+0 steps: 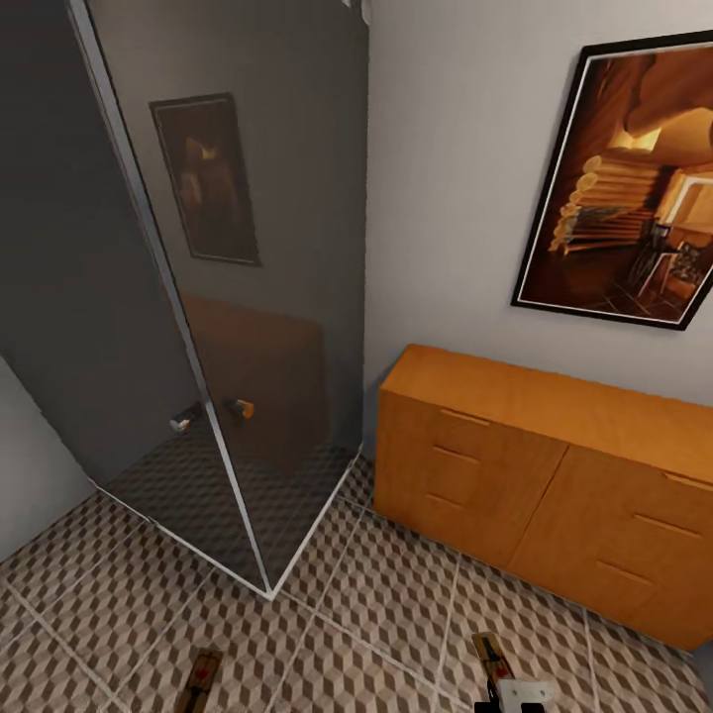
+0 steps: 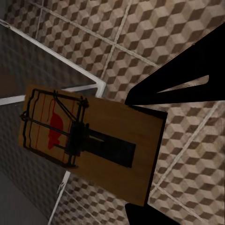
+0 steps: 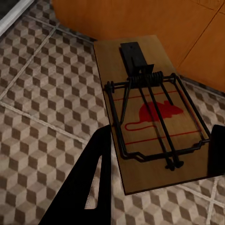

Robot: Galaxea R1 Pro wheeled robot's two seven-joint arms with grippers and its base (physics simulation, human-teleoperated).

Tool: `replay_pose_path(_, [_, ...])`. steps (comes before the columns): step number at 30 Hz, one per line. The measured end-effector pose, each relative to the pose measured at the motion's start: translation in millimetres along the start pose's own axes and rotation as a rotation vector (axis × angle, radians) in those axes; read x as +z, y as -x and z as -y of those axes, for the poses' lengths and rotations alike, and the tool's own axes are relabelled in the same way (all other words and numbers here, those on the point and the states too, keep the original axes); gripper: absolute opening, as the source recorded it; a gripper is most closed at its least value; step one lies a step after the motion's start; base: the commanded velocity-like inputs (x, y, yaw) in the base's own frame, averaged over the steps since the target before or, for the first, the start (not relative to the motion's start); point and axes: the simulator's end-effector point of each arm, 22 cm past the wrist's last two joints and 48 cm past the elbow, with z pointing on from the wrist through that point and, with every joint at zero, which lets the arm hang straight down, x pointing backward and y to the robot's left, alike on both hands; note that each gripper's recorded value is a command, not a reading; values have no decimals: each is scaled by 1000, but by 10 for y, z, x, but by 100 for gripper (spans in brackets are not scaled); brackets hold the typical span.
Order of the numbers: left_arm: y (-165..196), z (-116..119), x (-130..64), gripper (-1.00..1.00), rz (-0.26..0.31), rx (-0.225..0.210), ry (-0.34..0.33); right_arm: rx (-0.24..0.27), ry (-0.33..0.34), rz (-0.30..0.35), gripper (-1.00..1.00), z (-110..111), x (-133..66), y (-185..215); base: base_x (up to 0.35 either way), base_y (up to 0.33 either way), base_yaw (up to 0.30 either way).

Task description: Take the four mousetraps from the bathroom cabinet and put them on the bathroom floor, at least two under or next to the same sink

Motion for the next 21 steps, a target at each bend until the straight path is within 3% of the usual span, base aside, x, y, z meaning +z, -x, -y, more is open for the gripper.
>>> replay_pose_path(21, [-4, -2, -1, -100, -1, 1, 0, 0, 0, 0, -100, 0, 0, 0, 0, 0, 286])
